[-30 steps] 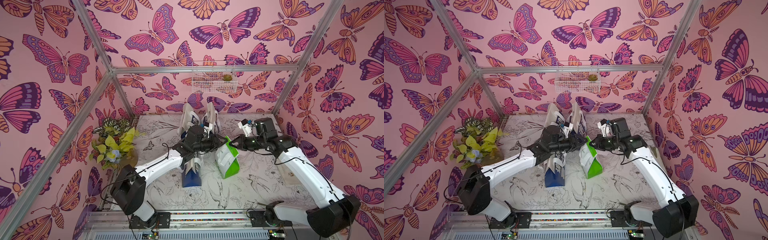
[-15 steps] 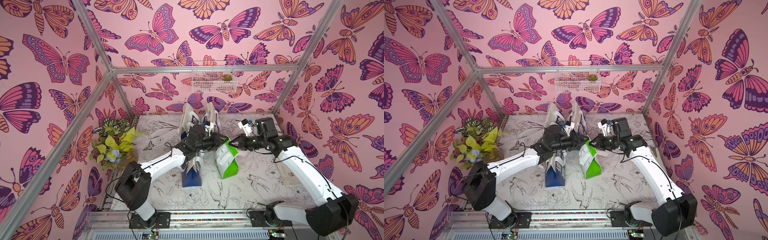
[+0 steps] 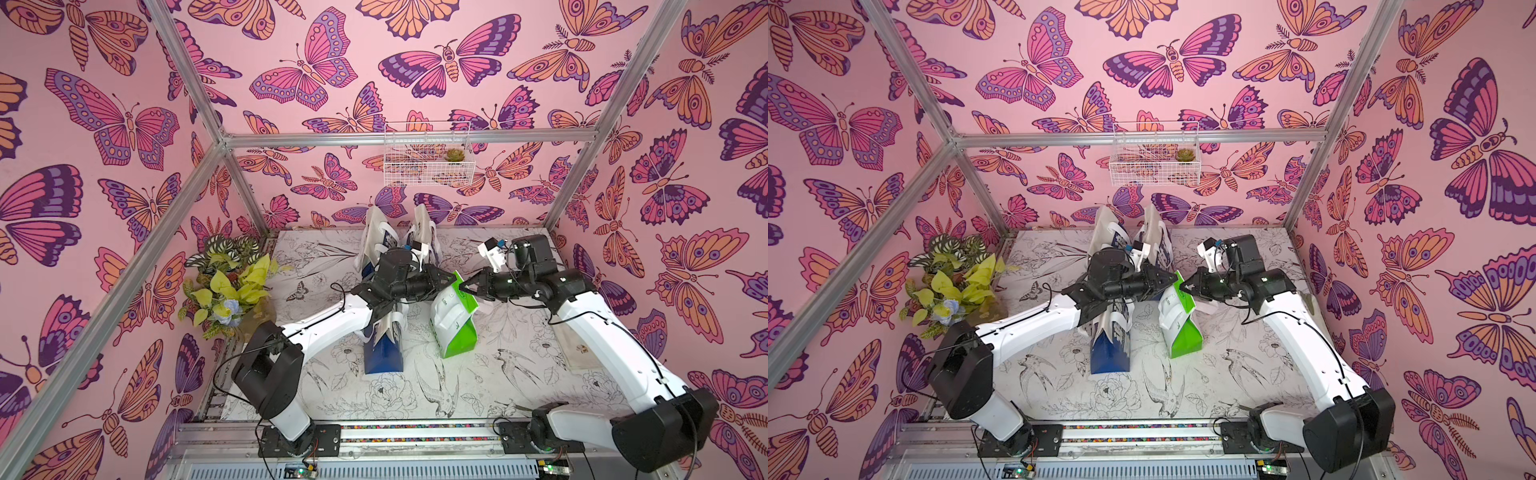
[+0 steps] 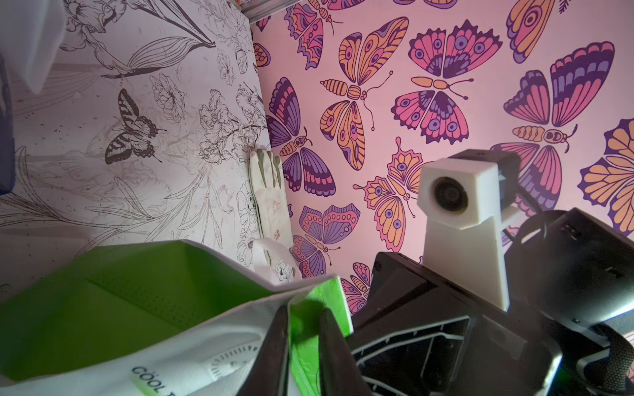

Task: Open the takeout bag
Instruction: Open the takeout bag at the center of the board.

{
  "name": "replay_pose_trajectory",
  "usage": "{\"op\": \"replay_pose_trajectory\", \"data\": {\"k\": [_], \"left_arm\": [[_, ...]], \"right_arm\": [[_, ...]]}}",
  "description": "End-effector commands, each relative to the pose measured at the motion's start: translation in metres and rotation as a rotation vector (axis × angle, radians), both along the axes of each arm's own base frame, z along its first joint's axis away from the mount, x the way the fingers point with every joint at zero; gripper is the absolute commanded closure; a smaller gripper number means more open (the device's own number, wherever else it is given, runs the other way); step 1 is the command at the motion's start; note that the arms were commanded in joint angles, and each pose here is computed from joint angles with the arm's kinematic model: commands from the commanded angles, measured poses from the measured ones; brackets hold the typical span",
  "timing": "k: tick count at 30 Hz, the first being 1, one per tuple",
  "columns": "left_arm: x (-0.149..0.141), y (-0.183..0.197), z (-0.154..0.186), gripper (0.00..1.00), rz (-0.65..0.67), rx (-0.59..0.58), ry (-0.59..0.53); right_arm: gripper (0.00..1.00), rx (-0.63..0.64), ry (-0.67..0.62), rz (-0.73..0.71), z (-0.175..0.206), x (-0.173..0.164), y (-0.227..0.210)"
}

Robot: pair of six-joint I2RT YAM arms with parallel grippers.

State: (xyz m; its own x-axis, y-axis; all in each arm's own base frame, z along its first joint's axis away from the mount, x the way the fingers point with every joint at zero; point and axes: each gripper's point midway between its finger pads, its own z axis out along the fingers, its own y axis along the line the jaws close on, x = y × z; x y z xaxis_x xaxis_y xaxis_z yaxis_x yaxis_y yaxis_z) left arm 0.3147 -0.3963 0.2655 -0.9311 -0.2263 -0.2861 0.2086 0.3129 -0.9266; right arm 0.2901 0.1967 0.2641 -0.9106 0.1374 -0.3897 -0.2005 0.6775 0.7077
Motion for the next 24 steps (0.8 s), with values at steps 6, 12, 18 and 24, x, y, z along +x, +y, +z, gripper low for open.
{"op": "replay_pose_trajectory", "data": {"k": [6,12,18,24], "left_arm": [[-0.01,0.005,0.031,1.0,0.01,0.043,-0.089],[-0.011,0.026,0.022,1.0,0.1,0.109,-0.069],[-0.012,0.042,0.016,1.0,0.175,0.151,-0.058],[-0.016,0.041,0.01,1.0,0.228,0.154,-0.023]], "right_arm": [[0.92,-0.103,-0.059,-0.021,0.012,-0.017,-0.008],[0.63,-0.329,-0.202,-0.095,0.021,-0.038,-0.024],[0.6,-0.359,-0.359,-0.091,0.03,-0.078,-0.02],[0.59,-0.373,-0.387,-0.062,-0.006,-0.095,0.002]]}}
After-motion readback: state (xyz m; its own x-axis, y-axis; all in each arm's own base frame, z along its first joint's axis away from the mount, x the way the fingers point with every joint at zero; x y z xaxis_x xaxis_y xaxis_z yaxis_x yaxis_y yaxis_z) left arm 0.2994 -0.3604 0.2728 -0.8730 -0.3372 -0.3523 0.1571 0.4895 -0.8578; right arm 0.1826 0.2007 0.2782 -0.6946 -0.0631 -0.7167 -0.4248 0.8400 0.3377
